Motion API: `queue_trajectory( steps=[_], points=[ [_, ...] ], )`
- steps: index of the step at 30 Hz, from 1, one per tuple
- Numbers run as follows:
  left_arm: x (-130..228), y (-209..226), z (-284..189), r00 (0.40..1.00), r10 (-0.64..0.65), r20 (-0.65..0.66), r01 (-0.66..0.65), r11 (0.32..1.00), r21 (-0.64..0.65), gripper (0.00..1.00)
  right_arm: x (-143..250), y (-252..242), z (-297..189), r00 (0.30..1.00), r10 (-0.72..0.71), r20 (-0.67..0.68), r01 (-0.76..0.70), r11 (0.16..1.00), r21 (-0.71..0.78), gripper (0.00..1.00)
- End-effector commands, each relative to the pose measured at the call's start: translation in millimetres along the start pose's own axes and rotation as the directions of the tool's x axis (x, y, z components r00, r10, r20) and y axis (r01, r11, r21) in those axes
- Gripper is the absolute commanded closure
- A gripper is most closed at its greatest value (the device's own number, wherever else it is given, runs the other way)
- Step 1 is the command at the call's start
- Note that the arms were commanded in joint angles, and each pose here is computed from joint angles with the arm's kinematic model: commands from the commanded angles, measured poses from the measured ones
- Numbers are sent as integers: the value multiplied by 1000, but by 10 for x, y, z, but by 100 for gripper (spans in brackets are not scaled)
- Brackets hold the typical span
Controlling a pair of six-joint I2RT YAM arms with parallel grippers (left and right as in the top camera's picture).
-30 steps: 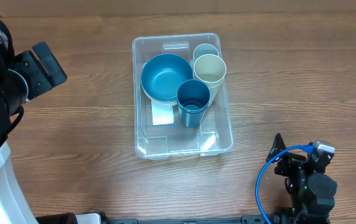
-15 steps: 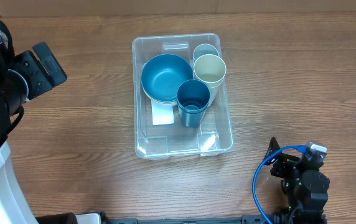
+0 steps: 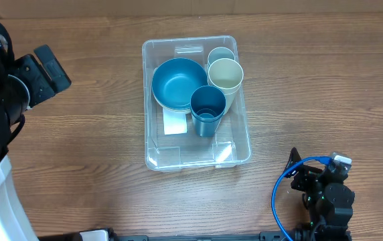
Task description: Pack container
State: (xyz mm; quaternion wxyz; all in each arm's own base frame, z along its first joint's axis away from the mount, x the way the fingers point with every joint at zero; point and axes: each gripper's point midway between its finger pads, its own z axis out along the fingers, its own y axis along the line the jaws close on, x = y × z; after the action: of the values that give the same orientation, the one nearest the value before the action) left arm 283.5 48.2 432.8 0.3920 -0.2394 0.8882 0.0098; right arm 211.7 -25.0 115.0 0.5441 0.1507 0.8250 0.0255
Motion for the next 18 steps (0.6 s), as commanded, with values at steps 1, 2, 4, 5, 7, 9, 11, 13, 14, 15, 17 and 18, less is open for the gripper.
queue_trajectory(
  steps=[1,2,4,5,7,9,11,13,14,15,17,18],
  points=[
    [-92,10,-245,989,-7,146,-2,998,56,0,65,-17,20,1000,-4,-13,4,1000,3,0],
    [-88,-31,-254,983,5,183,-22,996,92,0,65,-17,20,1000,-4,-13,4,1000,3,0],
    [-16,-164,-260,953,82,292,-140,973,185,0,65,-17,20,1000,-4,-13,4,1000,3,0],
    [54,-209,-265,930,105,353,-192,956,222,0,65,-17,20,1000,-4,-13,4,1000,3,0],
    [274,-223,-221,887,113,448,-253,930,267,0,65,-17,20,1000,-4,-13,4,1000,3,0],
    [522,-165,-102,873,105,476,-263,923,279,0,65,-17,20,1000,-4,-13,4,1000,3,0],
    [869,-68,103,877,108,468,-264,922,283,0,65,-17,20,1000,-4,-13,4,1000,3,0],
    [1175,19,299,887,115,447,-262,923,283,0,65,-17,20,1000,-4,-13,4,1000,3,0],
    [1333,62,403,892,119,435,-261,923,283,0,65,-17,20,1000,-4,-13,4,1000,3,0],
    [1453,78,486,895,122,430,-265,919,291,0,65,-17,20,1000,-4,-13,4,1000,3,0],
    [1702,94,660,883,132,450,-293,904,310,0,65,-17,20,1000,-4,-13,4,1000,3,0],
    [1806,85,733,870,155,467,-328,891,315,0,65,-17,20,1000,-4,-13,4,1000,3,0]
  ],
)
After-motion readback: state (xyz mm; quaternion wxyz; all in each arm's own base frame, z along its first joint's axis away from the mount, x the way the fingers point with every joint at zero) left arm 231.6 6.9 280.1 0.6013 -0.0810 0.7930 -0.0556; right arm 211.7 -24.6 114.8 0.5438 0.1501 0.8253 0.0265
